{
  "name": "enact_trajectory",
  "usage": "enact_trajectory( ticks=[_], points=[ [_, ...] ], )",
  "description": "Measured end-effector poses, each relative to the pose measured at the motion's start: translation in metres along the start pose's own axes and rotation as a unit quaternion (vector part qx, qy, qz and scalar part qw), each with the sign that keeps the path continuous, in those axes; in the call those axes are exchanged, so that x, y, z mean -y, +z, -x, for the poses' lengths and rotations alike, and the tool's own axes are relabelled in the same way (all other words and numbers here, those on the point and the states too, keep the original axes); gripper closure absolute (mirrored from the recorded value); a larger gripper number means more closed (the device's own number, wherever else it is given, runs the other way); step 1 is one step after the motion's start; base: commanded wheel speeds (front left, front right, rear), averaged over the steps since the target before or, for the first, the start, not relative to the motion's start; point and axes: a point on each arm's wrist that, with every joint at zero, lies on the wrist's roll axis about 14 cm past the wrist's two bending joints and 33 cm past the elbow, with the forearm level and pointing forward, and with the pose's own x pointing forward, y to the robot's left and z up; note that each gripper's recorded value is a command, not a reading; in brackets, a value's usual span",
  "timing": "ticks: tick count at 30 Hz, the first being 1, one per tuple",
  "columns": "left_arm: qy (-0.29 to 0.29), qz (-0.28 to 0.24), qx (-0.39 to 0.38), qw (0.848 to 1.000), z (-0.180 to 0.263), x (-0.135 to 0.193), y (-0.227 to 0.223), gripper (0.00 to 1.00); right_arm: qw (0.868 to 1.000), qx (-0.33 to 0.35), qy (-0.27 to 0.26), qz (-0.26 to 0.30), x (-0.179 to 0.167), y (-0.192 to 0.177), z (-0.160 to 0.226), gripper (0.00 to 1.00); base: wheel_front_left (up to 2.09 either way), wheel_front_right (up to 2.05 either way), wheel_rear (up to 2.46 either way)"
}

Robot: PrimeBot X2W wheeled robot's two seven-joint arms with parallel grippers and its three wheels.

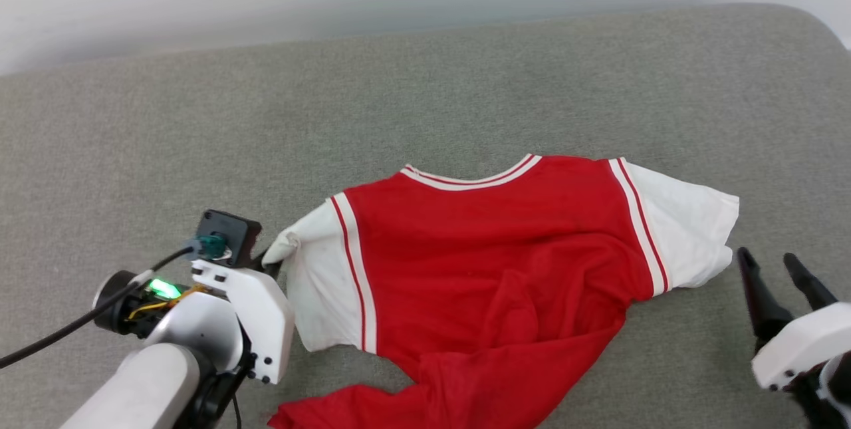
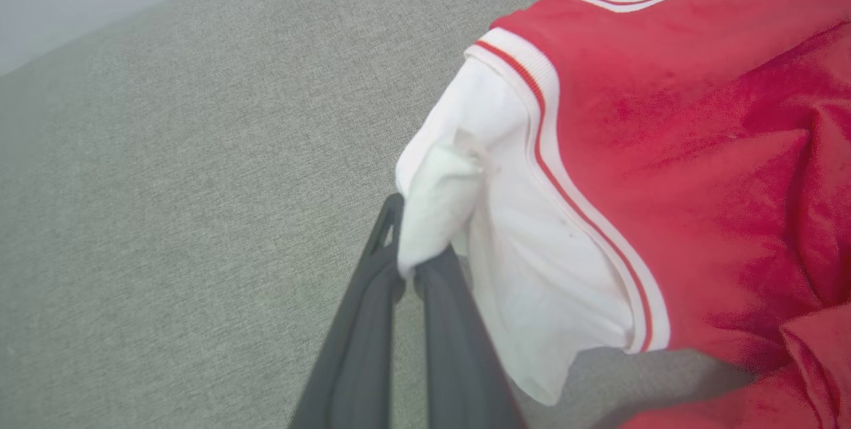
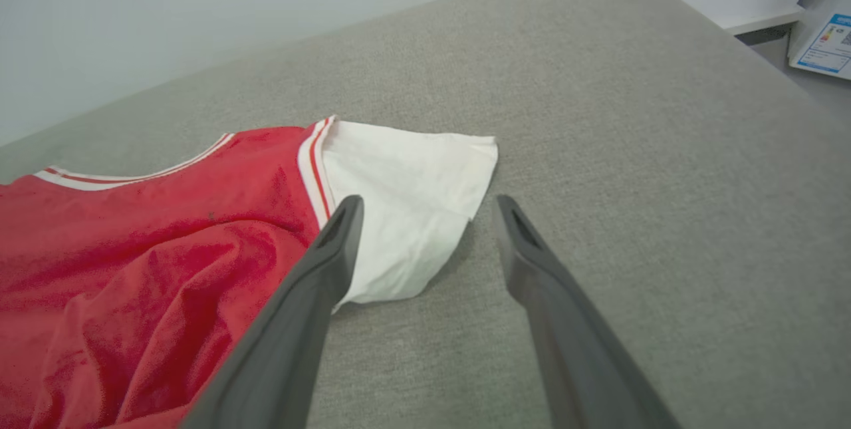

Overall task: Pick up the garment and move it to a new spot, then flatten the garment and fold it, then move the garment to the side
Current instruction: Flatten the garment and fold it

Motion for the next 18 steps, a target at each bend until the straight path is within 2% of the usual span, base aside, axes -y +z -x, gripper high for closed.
enact_trajectory(
  ticks=[7,13,18],
  points=[
    [0.026,0.022,0.065,0.997,0.008,-0.016,0.026,1.0,0.993,-0.12,-0.02,-0.001,0.032,-0.013,-0.032,0.0,0.0,0.0,0.0],
    [0.03,0.026,0.096,0.995,0.003,-0.02,0.039,1.0,0.979,-0.201,-0.009,0.012,0.03,-0.018,-0.069,0.0,0.0,0.0,0.0],
    [0.032,0.033,0.093,0.995,-0.007,-0.024,0.033,1.0,0.969,-0.248,-0.004,0.025,0.024,-0.031,-0.098,0.0,0.0,0.0,0.0]
  ],
)
